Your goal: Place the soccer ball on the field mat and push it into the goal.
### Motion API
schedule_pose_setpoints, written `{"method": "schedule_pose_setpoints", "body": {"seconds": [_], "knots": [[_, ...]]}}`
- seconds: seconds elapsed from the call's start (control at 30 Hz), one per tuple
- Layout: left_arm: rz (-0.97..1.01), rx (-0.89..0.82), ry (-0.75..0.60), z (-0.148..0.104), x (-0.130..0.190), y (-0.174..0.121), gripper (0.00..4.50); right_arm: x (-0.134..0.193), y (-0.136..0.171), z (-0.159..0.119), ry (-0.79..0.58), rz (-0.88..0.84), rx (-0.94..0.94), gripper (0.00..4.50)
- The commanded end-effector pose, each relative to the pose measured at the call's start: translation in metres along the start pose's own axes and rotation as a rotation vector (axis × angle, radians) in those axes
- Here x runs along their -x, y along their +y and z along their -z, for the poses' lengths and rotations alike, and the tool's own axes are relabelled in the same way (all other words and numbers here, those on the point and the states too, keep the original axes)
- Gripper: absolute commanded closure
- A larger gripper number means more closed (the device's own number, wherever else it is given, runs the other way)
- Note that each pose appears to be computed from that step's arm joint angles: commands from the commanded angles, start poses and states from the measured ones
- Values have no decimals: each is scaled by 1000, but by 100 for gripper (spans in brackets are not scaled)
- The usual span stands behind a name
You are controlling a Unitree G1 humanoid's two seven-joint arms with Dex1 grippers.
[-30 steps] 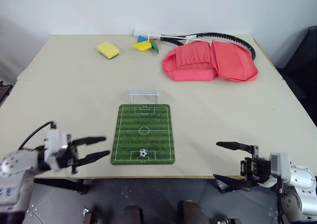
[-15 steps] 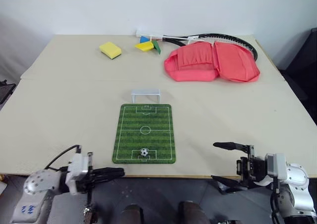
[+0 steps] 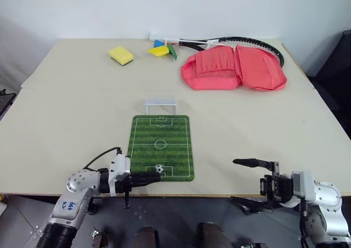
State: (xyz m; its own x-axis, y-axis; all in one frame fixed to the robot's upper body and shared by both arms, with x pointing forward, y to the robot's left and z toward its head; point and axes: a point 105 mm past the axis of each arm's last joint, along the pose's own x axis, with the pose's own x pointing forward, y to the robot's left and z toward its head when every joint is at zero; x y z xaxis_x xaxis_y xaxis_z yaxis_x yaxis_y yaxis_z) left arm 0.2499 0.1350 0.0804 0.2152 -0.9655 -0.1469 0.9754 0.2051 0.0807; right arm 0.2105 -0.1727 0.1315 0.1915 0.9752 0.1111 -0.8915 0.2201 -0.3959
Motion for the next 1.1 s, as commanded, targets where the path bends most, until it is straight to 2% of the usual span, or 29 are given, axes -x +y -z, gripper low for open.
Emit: {"method": "schedule_pose_setpoints", "body": {"seconds": [0.03,0.13,0.3,0.43,0.6,0.73,0.83,0.93,1.1], "knots": [[-31,-15,-14,-1,-6,6,446,-7,0,-7,-20,-3,26,0],[-123,-30,-41,-5,-9,20,446,-9,-1,-9,-21,9,29,0],[-437,-86,-69,-13,-3,73,446,-13,-1,-12,-29,36,28,0],[-512,-156,-112,-32,2,100,446,-23,0,-14,-53,57,20,0],[-354,-149,-137,-43,22,85,446,-31,-5,-17,-81,100,-1,0],[-333,-117,-43,-40,78,53,446,-40,-17,-16,-133,183,-27,0],[-455,-83,9,-38,114,42,446,-45,-27,-16,-170,250,-43,0],[-673,-45,29,-36,155,38,446,-47,-41,-15,-208,325,-54,0],[-957,-3,37,-28,195,35,446,-47,-55,-10,-204,373,-38,0]]}}
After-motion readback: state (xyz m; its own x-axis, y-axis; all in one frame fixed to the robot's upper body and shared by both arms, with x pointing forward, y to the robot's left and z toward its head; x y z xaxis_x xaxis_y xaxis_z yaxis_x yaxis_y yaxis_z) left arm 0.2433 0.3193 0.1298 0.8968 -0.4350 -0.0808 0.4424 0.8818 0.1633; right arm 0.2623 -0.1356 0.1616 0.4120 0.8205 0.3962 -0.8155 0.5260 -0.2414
